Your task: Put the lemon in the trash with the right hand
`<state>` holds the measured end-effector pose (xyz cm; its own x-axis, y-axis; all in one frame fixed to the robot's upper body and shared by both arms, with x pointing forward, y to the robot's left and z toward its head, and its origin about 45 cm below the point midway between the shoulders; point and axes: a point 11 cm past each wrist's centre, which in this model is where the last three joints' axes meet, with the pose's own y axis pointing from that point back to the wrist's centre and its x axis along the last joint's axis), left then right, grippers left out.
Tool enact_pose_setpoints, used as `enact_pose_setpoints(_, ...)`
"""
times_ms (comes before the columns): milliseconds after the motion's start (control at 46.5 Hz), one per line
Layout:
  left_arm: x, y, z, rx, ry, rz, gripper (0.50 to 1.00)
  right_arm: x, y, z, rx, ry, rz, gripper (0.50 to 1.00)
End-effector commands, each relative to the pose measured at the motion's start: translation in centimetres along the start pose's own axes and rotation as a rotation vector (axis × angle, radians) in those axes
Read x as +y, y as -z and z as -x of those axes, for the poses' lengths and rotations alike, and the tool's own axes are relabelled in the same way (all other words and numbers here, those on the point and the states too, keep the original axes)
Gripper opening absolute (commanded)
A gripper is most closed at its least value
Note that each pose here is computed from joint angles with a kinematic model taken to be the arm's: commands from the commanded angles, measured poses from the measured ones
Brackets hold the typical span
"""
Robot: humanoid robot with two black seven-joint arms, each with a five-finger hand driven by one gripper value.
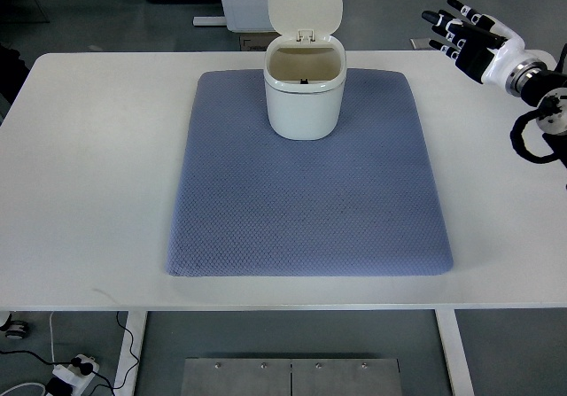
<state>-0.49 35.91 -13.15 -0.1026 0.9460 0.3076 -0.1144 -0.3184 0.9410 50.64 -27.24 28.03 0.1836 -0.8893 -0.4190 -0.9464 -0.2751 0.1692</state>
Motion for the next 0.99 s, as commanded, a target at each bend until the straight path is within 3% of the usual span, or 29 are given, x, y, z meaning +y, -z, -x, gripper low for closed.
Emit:
enact_pose_setpoints(0, 0.0, 0.0, 0.0, 0.0, 0.0, 0.0, 1.0, -0.4, -1.7, 0.3, -0.085, -0.006, -0.003, 1.0)
enact_pose_setpoints(409, 0.0, 0.0, 0.0, 0.0, 0.0, 0.002, 1.0, -1.4, -7.2, 1.6, -0.434, -0.044, -0.033, 1.0)
enact_pose_setpoints(602, 0.0, 0.0, 0.1, 0.0, 0.002, 0.002, 1.0, -0.5, -9.1, 0.1, -0.353, -0.075, -0.013, 1.0)
enact_pose_setpoints(818, 0.0, 0.0, 0.0, 0.0, 0.0, 0.002, 1.0, 0.6, -8.5, -1.9, -0.192, -0.078, -0.117, 1.0)
enact_pose_setpoints(968, 0.0, 0.0, 0.0, 0.0, 0.0, 0.0, 1.0, 1.4, -9.5, -2.8, -0.199, -0.067, -0.119, 1.0)
